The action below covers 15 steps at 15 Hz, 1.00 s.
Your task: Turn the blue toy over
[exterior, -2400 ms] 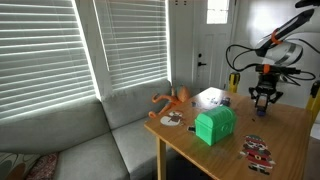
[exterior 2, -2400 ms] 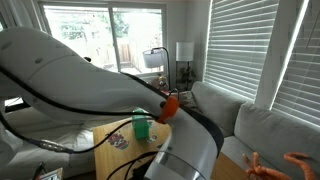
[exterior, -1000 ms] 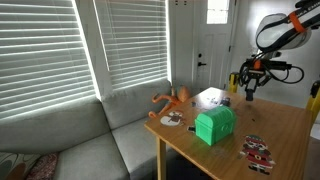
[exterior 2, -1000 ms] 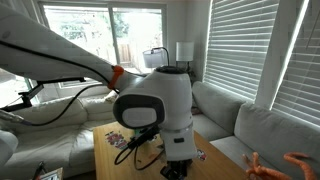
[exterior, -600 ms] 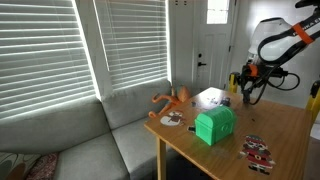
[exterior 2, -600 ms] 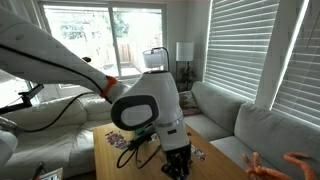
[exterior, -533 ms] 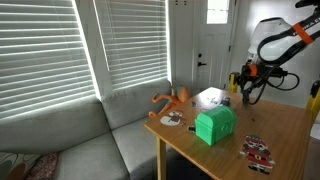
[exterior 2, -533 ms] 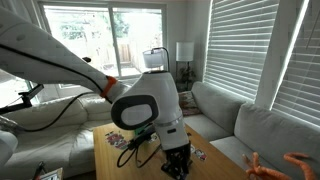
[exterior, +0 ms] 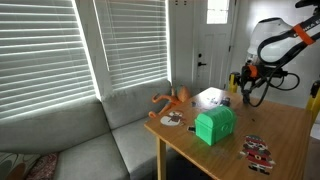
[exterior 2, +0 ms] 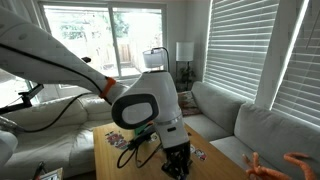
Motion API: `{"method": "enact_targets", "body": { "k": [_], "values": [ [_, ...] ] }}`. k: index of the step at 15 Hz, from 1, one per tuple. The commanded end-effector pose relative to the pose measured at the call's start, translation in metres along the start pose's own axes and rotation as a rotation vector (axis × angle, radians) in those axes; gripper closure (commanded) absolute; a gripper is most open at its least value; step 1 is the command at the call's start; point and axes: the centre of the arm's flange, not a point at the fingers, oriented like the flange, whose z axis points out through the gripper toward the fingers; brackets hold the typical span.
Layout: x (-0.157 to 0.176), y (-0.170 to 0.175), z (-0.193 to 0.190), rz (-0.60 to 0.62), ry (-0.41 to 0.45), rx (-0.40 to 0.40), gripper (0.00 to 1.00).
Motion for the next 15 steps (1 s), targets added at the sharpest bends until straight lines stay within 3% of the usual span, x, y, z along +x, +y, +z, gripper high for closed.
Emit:
{"method": "enact_targets", "body": {
  "k": [1,7,15],
  "values": [
    [-0.016,-0.008,-0.004,-0.032,0.104,-0.044,0.89],
    [-0.058,-0.037,0.0,-0.092,0.258,-0.062,0.89],
    [-0.104,-0.053,0.022,-0.066,0.412,-0.073,0.89]
  ]
}}
